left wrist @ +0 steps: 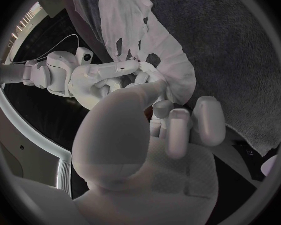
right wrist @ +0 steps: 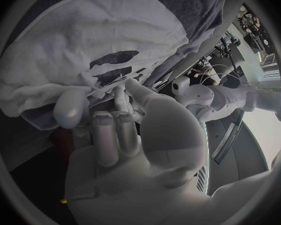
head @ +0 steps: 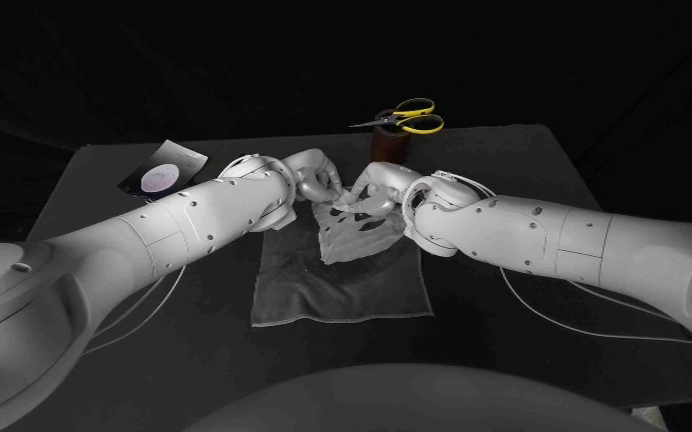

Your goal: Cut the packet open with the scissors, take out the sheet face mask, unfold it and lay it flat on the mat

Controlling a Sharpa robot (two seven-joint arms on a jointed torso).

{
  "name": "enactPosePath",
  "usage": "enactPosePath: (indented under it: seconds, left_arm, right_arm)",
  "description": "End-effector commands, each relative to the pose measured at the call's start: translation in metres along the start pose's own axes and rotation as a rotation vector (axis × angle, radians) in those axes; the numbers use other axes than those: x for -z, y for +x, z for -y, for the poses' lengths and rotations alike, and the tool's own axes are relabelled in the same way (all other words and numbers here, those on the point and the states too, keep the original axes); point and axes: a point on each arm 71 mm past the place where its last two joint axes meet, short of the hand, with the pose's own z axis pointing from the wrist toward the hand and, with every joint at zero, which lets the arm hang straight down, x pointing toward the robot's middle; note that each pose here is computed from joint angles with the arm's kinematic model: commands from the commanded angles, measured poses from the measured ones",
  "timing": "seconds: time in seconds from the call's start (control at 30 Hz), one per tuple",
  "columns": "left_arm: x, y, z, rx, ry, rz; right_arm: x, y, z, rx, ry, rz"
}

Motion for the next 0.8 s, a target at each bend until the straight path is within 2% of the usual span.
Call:
enactPosePath:
  seconds: [0.03,0.37,0.8]
  left_arm:
    - [-0.0001,0.0007,0.0012,-0.007,-0.002,-0.014]
    - [0.0001,-0.0002,-0.0012,-0.007,-0.011,-0.014]
    - [-0.0006,0.0004,-0.0005,-0.008,-0.013,-0.018]
  right_arm:
    - [0.0013,0.0029,0.0007,0.016,0.004,-0.027]
    - [0.0078,0.0039,-0.0022,0.026,-0.029,-0.006]
    - [0.01,0.0016,-0.0047,0.061,-0.068,0.042]
